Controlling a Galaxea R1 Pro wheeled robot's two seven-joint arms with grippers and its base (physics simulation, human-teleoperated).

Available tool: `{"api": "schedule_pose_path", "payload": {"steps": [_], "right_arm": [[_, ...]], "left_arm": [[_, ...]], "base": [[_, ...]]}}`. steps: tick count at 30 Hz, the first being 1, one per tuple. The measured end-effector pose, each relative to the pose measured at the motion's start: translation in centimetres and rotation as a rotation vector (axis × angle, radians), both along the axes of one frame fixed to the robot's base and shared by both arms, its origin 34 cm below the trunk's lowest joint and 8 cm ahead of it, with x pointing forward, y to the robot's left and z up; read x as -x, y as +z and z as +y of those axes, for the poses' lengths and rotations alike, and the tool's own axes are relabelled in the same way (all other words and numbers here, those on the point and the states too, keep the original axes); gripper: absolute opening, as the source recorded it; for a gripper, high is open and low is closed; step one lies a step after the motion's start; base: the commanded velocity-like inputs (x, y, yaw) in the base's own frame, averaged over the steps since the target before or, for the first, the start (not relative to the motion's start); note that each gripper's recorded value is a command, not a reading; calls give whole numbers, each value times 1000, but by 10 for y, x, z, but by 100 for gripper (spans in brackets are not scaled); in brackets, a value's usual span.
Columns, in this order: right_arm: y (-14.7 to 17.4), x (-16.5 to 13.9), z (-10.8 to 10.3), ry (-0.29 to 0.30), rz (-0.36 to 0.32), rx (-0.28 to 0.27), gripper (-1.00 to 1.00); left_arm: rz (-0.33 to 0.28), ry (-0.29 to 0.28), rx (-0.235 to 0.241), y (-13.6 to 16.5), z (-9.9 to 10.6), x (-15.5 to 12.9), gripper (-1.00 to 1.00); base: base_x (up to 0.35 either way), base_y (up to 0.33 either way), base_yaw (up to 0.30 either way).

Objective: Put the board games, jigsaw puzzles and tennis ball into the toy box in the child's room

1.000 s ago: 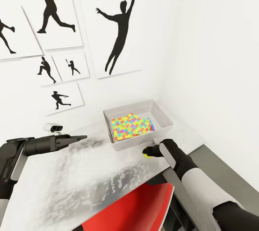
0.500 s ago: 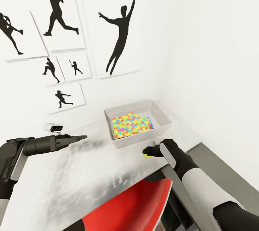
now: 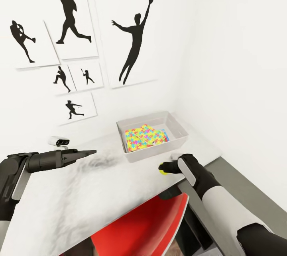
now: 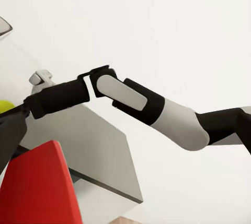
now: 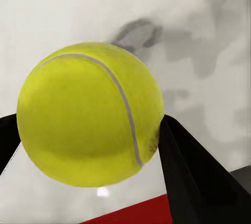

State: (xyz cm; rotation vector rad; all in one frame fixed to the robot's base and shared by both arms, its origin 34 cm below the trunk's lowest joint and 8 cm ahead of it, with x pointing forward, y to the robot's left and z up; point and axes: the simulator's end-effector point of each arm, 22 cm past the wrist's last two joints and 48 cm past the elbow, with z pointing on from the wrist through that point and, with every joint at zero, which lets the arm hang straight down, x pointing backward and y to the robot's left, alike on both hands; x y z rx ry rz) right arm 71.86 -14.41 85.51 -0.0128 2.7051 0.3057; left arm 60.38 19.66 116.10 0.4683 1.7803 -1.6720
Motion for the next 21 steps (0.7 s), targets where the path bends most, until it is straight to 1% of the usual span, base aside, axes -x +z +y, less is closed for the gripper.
{"api": "schedule_pose_path", "payload": {"steps": [2,5,8,12,16,21], "right_arm": [[10,-6,0,1,-24,-5,-100],[39,-22,5,12,-91,-20,-100],[62,-31,8,24,-131,-33,-100],[88,-37,7,40,-168,-37,-100],[103,-38,0,44,-173,-36,-100],[118,-39,-12,20,-166,-54,-100]], "left_arm": [[-4,0,0,2,0,1,100],[-9,0,0,4,0,1,100],[-13,0,0,7,0,2,100],[-20,0,-1,10,0,3,100],[-26,0,-1,13,0,4,100],[-34,0,-1,17,0,6,100]], "base": [[-7,0,0],[-2,0,0],[0,0,0],[0,0,0],[0,0,0],[0,0,0]]}}
